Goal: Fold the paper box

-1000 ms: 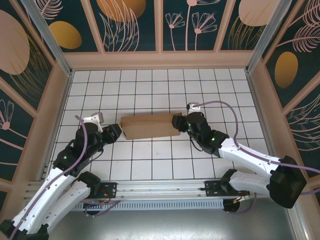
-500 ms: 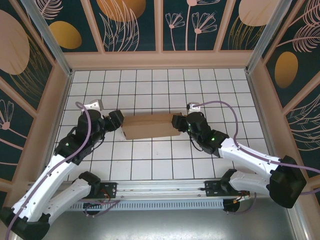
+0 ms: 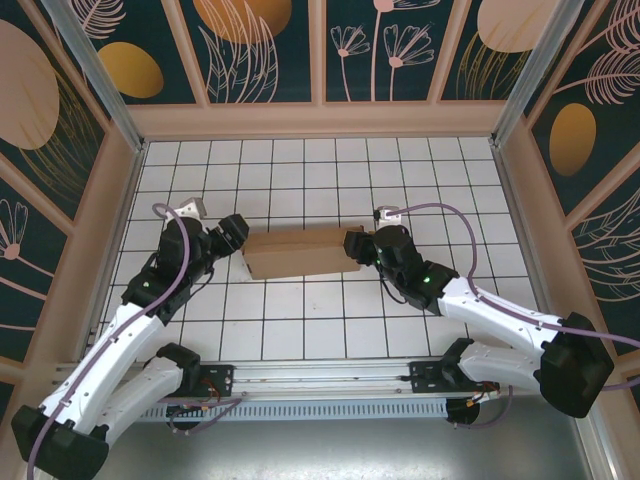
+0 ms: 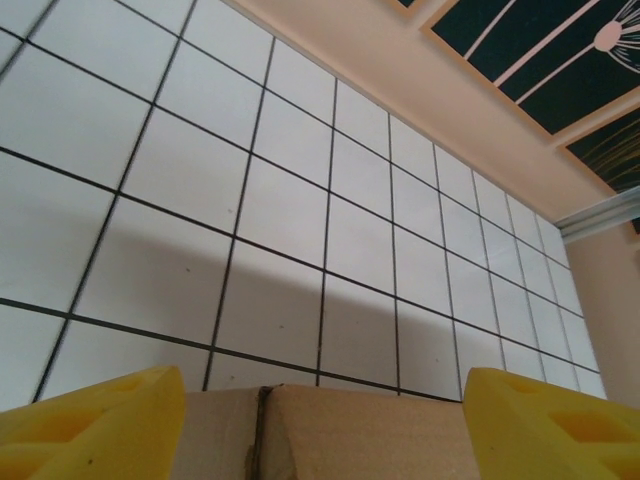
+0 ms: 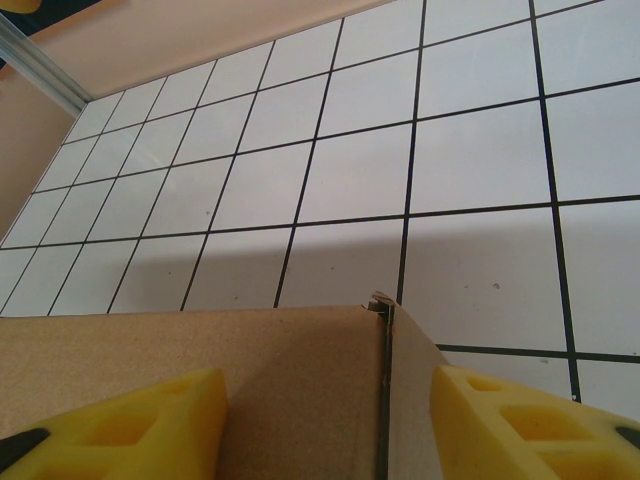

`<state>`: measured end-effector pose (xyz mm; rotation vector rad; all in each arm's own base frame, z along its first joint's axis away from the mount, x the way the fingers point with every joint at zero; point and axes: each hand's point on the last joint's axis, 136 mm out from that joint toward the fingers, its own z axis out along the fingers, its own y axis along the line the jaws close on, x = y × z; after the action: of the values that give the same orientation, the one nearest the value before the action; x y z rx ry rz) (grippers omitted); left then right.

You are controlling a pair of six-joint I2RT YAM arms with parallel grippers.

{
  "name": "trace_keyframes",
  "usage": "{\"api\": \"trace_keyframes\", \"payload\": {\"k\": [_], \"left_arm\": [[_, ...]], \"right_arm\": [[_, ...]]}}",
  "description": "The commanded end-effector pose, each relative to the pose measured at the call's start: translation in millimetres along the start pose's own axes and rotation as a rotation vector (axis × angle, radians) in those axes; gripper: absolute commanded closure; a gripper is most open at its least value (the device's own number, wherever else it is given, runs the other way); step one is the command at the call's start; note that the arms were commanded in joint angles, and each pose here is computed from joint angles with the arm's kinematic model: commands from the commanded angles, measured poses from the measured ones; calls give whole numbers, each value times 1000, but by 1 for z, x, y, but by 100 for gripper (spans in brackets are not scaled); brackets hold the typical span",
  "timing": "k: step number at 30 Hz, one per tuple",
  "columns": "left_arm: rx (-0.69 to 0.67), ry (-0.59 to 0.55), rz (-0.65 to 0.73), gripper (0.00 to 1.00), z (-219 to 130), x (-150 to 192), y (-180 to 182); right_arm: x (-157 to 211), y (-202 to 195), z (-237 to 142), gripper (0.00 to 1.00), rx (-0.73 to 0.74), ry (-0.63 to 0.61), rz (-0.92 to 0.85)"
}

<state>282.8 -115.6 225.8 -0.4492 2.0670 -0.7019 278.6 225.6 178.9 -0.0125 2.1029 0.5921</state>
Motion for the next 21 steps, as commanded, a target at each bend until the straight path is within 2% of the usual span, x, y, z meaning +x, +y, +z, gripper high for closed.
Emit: {"api": "trace_keyframes", "payload": {"k": [1, 7, 12, 17, 21], "left_arm": [[86, 26, -84, 27, 6, 14, -3], [143, 64, -161, 31, 11, 38, 5], [191, 62, -166, 31, 6, 35, -4], [164, 24, -110, 33, -5, 18, -11], [179, 74, -117, 38, -6, 24, -16]], "right_arm": [[47, -31, 3, 44, 102, 137, -49], [50, -31, 5, 44, 99, 148, -43], [53, -30, 7, 44, 95, 160, -42], [55, -30, 8, 44, 98, 167, -42], [55, -31, 8, 44, 101, 164, -41]]}}
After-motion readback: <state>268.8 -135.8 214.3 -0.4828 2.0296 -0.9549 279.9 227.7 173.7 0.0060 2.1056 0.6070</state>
